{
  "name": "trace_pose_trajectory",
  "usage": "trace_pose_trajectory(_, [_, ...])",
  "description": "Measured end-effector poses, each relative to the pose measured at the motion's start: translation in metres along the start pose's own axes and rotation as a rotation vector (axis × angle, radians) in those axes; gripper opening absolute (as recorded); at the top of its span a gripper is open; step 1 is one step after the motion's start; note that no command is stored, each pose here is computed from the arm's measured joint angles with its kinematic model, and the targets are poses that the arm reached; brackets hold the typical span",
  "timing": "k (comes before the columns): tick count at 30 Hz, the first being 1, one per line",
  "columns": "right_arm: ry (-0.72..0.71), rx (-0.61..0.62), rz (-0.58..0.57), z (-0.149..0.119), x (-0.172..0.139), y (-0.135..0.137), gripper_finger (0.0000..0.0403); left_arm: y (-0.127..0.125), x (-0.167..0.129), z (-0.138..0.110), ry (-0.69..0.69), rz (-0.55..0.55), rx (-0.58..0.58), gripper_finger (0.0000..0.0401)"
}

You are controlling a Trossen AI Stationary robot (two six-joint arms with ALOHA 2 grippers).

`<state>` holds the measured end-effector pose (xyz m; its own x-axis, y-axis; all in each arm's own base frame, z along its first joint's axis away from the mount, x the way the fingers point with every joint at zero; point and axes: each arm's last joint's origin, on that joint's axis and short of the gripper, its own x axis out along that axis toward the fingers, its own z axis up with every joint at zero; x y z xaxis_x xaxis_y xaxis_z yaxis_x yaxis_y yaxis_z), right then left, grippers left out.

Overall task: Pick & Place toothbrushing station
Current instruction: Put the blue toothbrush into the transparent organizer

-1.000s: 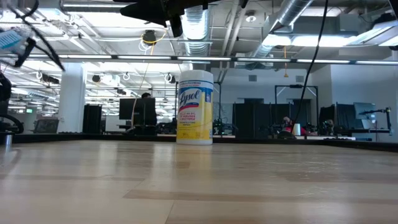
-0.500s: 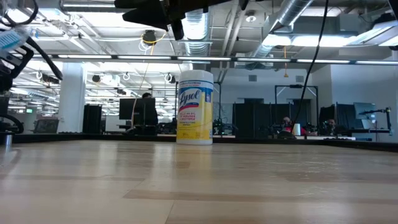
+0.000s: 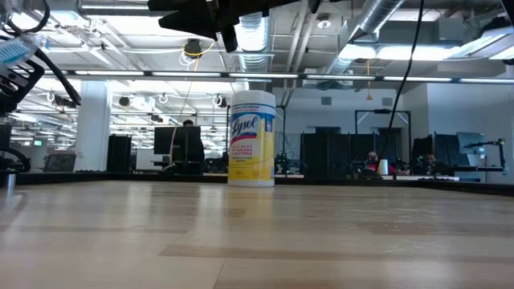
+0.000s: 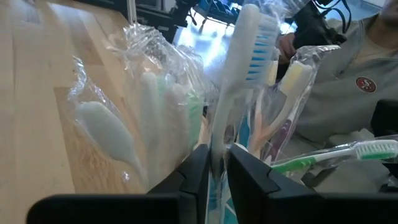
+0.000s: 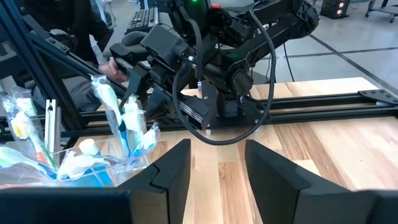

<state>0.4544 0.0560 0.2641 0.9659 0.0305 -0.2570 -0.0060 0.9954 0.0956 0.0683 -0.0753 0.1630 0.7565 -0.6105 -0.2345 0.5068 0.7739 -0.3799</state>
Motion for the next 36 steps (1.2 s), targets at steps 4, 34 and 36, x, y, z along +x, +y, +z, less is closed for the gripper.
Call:
trace_pose_trajectory(4, [0.001, -0.002, 0.026, 0.000, 0.000, 0.004, 0.0143, 0.000, 0.000, 0.000, -0.006, 0.005, -0.002, 0.0056])
trace_pose_trajectory(34, [-0.155, -0.039, 0.278, -0.006, 0.024, 0.041, 0.0119, 0.002, 0.005, -0.005, 0.031, 0.049, 0.031, 0.0090])
trace_pose_trajectory(36, [-0.151, -0.041, 0.299, -0.006, 0.033, 0.042, 0.0115, 0.002, 0.005, -0.005, 0.031, 0.048, 0.029, 0.0090])
